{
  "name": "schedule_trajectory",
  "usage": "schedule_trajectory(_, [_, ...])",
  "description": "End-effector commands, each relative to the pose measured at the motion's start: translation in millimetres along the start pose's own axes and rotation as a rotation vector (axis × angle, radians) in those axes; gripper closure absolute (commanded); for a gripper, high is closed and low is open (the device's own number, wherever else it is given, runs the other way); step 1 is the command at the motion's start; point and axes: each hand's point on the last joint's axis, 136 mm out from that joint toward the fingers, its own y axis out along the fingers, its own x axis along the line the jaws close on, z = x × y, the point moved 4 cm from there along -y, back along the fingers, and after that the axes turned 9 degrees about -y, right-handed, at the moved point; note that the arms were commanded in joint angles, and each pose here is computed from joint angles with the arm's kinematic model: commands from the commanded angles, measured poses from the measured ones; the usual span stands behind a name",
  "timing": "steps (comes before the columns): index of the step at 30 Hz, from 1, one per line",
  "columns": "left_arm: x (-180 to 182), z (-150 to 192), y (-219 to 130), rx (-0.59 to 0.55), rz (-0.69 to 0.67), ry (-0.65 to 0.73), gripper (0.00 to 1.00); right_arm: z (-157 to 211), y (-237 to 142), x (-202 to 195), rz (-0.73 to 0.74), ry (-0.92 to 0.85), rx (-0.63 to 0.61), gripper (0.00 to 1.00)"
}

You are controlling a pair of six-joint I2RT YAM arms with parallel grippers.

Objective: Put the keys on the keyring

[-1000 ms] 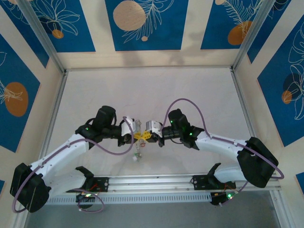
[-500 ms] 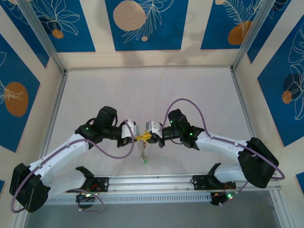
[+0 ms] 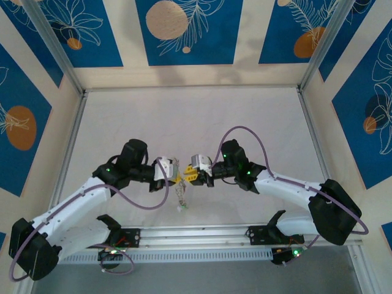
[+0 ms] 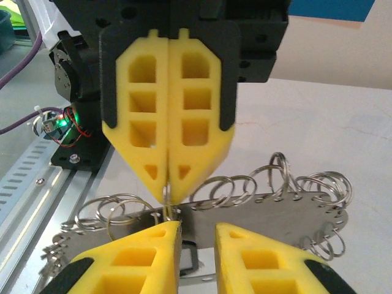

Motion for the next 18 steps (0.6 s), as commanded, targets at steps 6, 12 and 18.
schedule_trajectory(6, [-5.0, -19.0, -2.3, -0.116, 0.021, 0.017, 1.00, -4.2, -1.9, 4.2, -0.025, -0.031, -0.036, 0.78])
schedule_trajectory(12, [-1.6, -22.9, -3.4, -0.147, -0.013, 0.006, 1.00, -4.0, -2.4, 8.9, -0.039, -0.034, -0.038, 0.76])
schedule_trajectory(18, [-0.3, -24.9, -3.8, -0.175, -0.026, -0.008, 1.00, -5.6, -13.9, 13.7, -0.035, -0.033, -0.038, 0.75])
